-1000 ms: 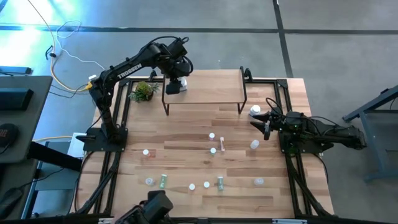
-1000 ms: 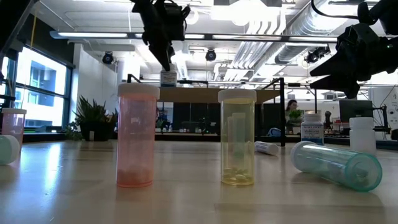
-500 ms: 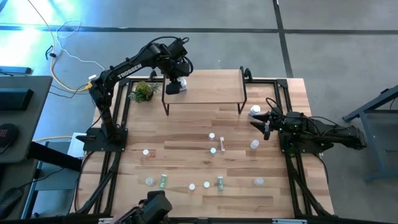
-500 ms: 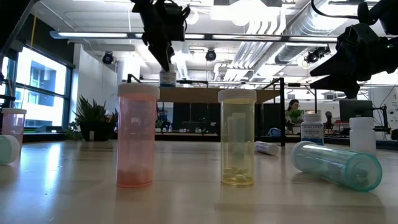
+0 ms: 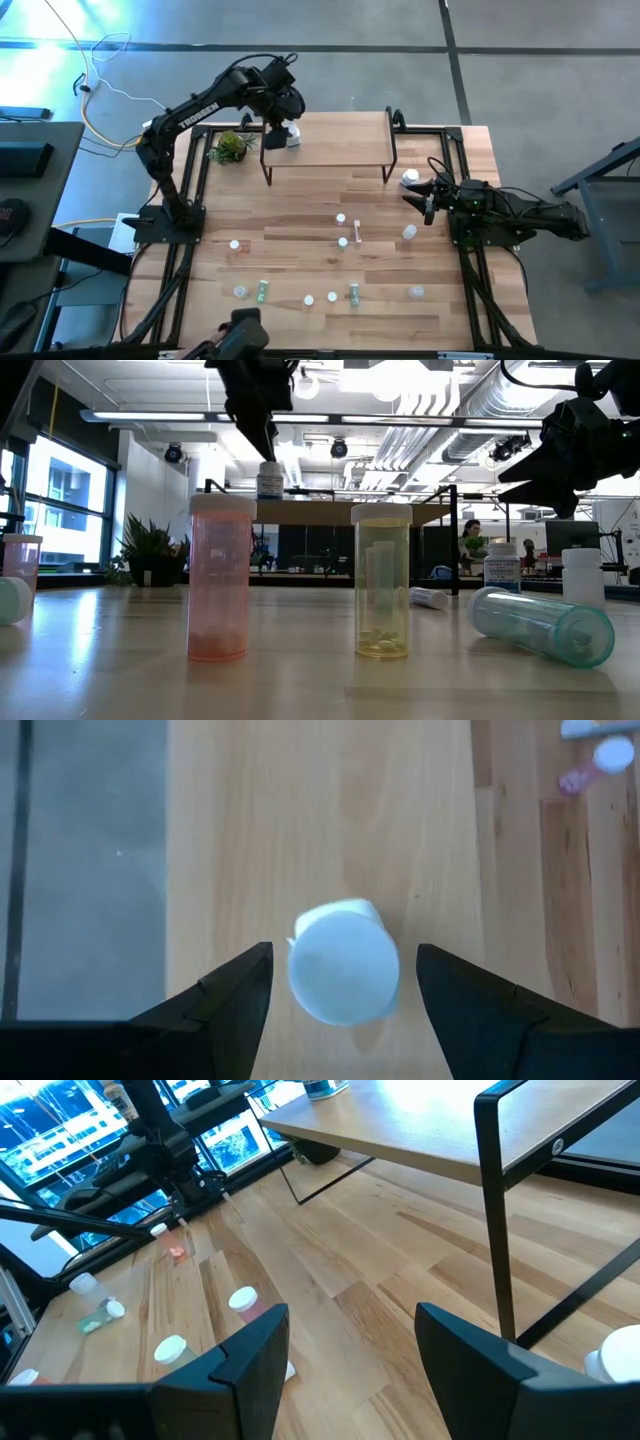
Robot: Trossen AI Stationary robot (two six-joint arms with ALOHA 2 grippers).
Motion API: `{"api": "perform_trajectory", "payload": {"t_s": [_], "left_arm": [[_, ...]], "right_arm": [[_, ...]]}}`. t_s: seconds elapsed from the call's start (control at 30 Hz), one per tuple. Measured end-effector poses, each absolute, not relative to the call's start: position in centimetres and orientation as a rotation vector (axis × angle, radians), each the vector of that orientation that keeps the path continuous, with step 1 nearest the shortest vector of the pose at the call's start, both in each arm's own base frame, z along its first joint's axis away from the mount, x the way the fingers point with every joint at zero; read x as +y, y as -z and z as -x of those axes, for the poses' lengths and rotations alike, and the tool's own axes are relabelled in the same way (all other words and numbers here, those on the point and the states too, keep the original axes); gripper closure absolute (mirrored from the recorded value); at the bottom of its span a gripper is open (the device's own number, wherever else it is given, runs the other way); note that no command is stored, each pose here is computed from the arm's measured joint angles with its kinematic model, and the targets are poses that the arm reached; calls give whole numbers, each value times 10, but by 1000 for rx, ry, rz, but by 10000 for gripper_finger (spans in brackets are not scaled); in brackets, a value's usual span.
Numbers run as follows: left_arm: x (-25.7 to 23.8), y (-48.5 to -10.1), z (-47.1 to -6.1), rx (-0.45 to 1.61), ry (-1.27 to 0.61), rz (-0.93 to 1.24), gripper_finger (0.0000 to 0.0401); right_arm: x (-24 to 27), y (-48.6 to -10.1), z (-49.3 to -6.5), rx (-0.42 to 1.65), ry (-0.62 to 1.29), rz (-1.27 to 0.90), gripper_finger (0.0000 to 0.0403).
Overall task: Pick and place medicine bottles onto shelf by color
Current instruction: Put the top transparent pill bottle on the shelf
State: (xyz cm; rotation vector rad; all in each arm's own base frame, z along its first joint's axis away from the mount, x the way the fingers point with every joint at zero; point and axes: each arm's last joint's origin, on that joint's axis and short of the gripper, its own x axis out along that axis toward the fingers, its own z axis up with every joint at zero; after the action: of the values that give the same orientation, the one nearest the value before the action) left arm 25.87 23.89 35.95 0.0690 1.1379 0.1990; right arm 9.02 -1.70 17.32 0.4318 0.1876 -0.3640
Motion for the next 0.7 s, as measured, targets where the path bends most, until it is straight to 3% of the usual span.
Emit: {"api": "perform_trajectory", "payload": {"t_s": [0.3,0.7], "left_arm": [[223,-377,-256,1072,-263,-18,163],[166,-401,-271,980,-215,8,163]], "right_arm": [[-17,-173,-90,188,364,-432,194],[-17,-173,-90,188,364,-431,194]]}}
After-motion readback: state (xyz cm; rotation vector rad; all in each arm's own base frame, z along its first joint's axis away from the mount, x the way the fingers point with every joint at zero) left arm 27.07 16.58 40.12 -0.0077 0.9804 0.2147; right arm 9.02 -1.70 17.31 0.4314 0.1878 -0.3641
